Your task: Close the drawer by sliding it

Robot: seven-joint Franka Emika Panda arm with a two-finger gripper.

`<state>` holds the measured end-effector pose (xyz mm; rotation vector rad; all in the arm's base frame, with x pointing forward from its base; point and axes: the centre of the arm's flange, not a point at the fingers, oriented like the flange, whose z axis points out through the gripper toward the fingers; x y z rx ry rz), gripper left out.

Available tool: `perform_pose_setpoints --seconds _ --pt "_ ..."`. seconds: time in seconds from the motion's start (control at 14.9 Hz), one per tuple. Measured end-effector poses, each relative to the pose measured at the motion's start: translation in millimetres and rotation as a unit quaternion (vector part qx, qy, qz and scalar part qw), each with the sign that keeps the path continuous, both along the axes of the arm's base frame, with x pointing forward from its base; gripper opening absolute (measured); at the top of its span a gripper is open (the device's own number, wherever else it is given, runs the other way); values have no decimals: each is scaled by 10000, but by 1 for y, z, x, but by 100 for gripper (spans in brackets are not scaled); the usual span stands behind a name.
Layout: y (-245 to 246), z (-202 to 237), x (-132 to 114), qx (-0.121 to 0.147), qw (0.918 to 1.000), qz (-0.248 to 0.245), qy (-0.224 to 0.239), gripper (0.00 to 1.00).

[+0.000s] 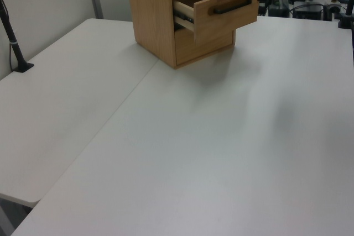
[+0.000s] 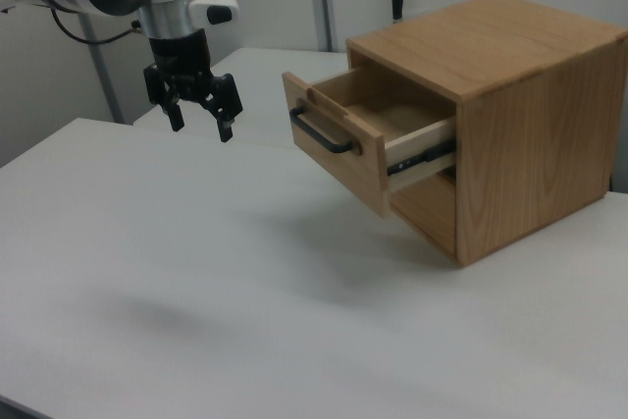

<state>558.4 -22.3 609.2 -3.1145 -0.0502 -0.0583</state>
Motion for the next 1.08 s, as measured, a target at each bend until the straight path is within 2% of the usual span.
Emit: perform_pose_setpoints --seconds 1.08 --pt "0 -6 3 10 10000 47 53 100"
